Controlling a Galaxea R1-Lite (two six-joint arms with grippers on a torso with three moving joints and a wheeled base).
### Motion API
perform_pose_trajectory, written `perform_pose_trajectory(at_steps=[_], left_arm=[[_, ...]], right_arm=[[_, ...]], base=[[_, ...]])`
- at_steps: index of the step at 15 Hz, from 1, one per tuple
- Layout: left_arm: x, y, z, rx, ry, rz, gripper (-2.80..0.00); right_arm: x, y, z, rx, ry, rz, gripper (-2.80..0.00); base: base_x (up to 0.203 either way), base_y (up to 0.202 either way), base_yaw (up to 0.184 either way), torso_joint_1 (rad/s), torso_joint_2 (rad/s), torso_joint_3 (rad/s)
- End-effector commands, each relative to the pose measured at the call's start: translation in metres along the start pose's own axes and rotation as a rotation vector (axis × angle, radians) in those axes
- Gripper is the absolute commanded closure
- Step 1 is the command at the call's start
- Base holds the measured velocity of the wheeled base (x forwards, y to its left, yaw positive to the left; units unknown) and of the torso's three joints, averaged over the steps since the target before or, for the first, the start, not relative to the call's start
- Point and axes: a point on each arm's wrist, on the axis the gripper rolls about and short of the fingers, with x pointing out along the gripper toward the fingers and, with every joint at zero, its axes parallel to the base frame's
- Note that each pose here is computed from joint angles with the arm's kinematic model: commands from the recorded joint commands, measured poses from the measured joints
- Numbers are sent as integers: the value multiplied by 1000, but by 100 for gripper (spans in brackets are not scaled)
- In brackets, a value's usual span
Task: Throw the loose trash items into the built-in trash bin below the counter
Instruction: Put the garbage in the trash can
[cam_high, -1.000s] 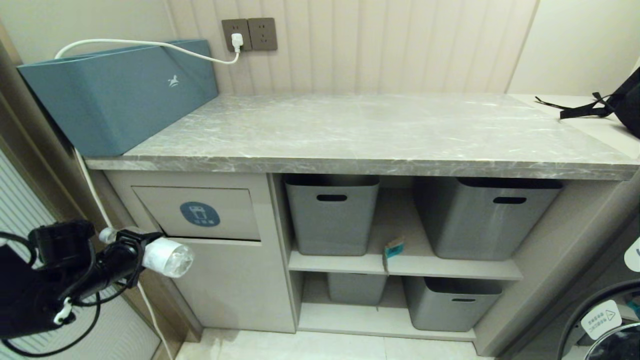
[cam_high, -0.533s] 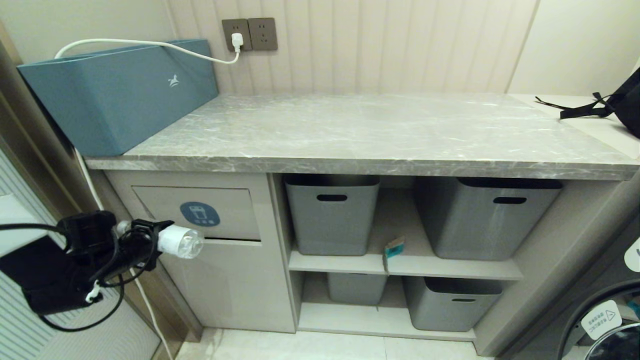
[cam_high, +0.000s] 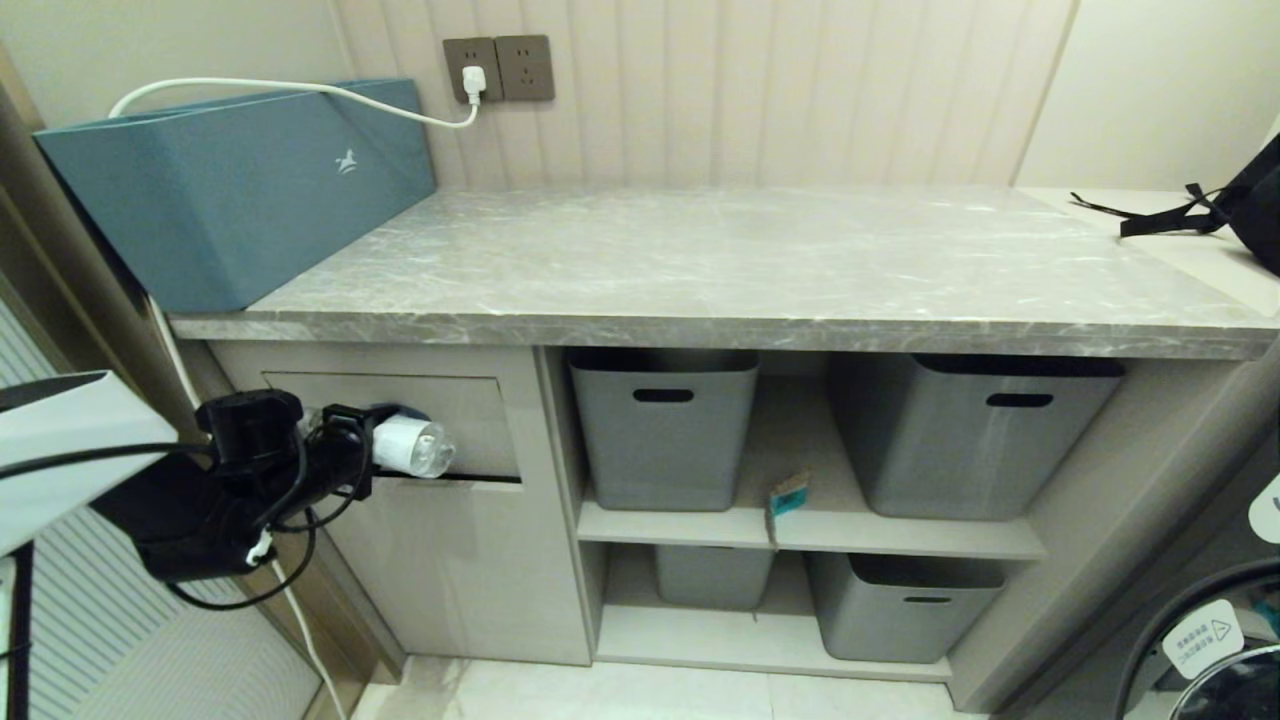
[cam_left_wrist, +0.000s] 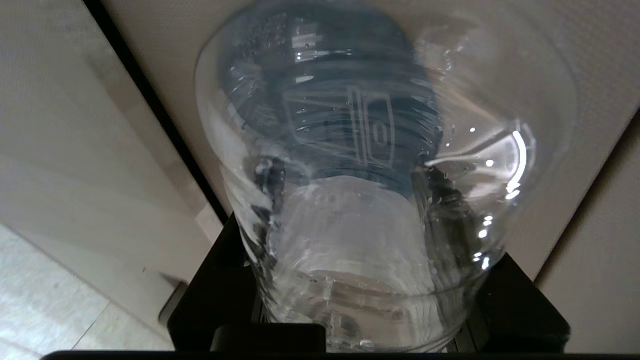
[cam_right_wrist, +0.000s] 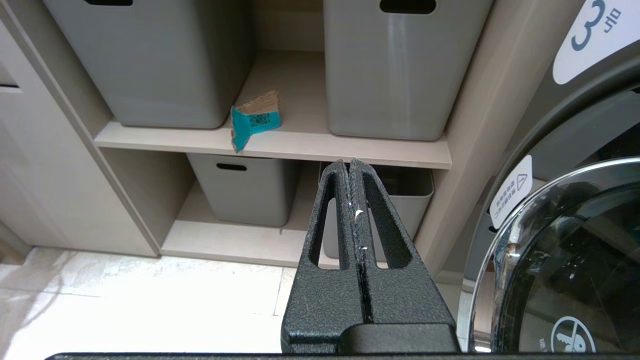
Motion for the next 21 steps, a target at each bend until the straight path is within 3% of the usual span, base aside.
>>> perform_pose_trajectory(at_steps=[1, 9, 15, 21], left_arm=[[15, 1, -7, -2, 10, -19, 0], [38, 15, -22, 1, -63, 17, 0], [48, 29, -23, -4, -62, 35, 0], [65, 28, -18, 4, -79, -6, 0]], right_arm=[[0, 0, 0, 0, -2, 1, 0], [0, 0, 0, 0, -2, 1, 0], [0, 0, 0, 0, -2, 1, 0], [0, 0, 0, 0, -2, 1, 0]], base=[[0, 0, 0, 0, 0, 0], [0, 0, 0, 0, 0, 0], [0, 0, 0, 0, 0, 0], [0, 0, 0, 0, 0, 0]])
